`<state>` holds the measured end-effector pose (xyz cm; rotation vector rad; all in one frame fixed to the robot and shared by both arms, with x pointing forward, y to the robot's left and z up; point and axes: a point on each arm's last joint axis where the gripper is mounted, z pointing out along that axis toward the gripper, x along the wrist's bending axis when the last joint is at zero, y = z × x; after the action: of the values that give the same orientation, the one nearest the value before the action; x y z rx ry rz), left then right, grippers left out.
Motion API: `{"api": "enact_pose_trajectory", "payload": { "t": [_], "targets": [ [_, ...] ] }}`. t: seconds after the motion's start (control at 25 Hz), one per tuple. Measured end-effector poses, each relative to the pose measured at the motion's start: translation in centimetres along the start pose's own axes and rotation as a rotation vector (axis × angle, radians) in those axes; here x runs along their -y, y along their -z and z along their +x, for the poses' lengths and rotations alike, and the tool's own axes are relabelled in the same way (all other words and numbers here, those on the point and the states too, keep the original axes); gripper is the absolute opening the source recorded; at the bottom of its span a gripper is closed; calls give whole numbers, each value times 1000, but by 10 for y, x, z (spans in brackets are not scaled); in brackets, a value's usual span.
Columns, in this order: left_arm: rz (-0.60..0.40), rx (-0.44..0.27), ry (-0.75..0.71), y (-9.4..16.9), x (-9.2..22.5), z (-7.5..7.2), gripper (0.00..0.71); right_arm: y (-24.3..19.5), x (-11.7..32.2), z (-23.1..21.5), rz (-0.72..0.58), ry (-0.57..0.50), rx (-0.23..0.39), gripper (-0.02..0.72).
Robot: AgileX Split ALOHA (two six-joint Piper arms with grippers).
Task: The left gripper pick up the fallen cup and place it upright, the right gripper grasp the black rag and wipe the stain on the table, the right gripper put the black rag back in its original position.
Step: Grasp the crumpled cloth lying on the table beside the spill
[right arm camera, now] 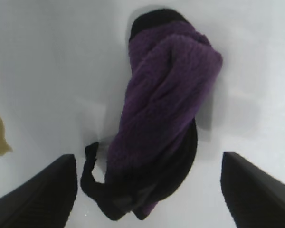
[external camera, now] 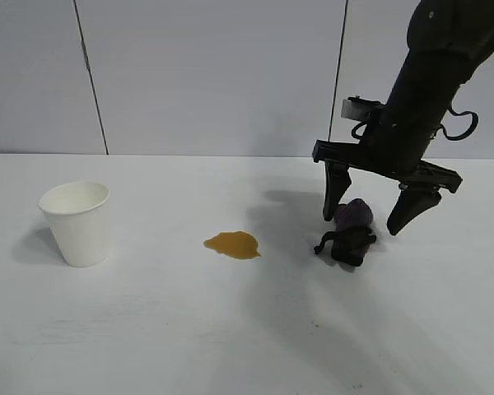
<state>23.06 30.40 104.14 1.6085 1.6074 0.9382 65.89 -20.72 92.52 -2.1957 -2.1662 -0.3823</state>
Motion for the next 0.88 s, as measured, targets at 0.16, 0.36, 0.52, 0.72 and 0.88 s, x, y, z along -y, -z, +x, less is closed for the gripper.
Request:
{"api": "enact_pose_trajectory", "payload": {
  "t": [0.16,0.36,0.52,0.72,0.88],
  "targets": [
    [0,0,0,0,0,0,688,0,-2,-1,-24,4,11,538],
    [0,0,0,0,0,0,688,0,-4,-3,-41,9,32,530],
    [0,0,0,0,0,0,688,0,-4,-5,-44,12,49,524],
    [0,0,0,0,0,0,688,-3,-4,-5,-39,9,53,524],
    [0,0,0,0,0,0,688,-10,-3,-7,-22,-1,55,522]
  ]
}}
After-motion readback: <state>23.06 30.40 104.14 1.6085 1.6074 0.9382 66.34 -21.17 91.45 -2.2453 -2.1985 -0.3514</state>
